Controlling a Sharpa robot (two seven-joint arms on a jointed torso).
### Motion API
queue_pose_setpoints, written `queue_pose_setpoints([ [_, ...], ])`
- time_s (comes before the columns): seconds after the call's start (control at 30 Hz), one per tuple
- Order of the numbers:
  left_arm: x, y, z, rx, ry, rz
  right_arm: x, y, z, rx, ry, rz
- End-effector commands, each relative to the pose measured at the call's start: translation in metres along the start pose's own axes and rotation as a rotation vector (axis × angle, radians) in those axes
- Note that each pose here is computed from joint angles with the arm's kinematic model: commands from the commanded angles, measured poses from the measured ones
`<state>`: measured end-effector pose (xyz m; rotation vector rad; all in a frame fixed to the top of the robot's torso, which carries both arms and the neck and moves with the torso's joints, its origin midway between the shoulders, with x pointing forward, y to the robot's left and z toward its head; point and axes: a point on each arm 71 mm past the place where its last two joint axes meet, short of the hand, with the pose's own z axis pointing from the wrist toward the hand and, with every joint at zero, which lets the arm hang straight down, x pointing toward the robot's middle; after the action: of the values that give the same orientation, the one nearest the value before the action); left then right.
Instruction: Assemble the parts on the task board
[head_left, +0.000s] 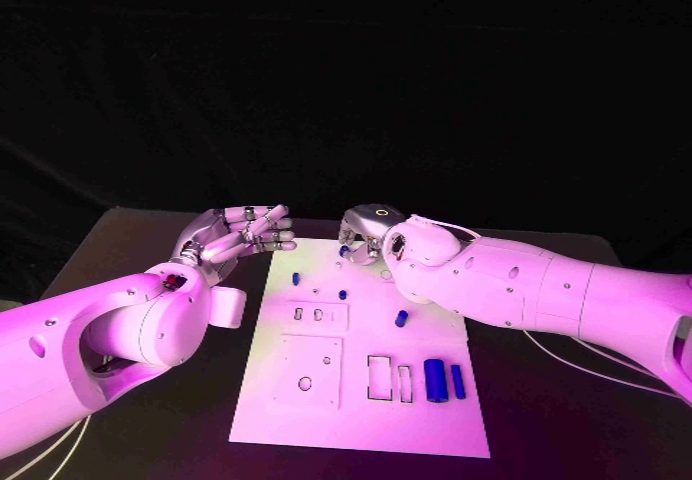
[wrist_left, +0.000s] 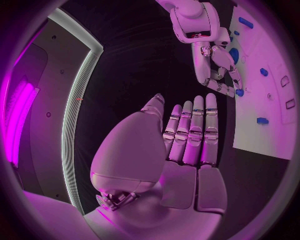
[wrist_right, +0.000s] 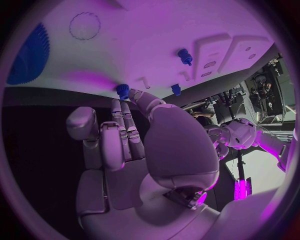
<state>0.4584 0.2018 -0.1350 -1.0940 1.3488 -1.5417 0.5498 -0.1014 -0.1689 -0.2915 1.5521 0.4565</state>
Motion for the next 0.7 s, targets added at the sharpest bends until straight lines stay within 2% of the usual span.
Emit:
queue_pose_setpoints([
  [0.03, 0.0022, -0.0013, 0.0003, 0.007, 0.021, -0.004, 0.001, -0.001, 0.000, 0.005, 0.018, -0.021],
  [0.2, 0.0020, -0.0012, 0.0005, 0.006, 0.020, -0.003, 0.000, -0.002, -0.002, 0.000, -0.003, -0.015],
  [0.33, 0.0012, -0.0011, 0.0008, 0.006, 0.018, -0.003, -0.004, -0.004, -0.009, -0.011, -0.029, -0.002],
  [0.5, -0.0004, -0.0009, 0.0010, 0.005, 0.015, -0.001, -0.016, -0.018, -0.033, -0.010, -0.056, 0.063],
  [0.7, -0.0023, -0.0009, 0.0004, 0.003, 0.013, 0.000, -0.028, -0.056, -0.069, 0.050, -0.011, 0.177],
])
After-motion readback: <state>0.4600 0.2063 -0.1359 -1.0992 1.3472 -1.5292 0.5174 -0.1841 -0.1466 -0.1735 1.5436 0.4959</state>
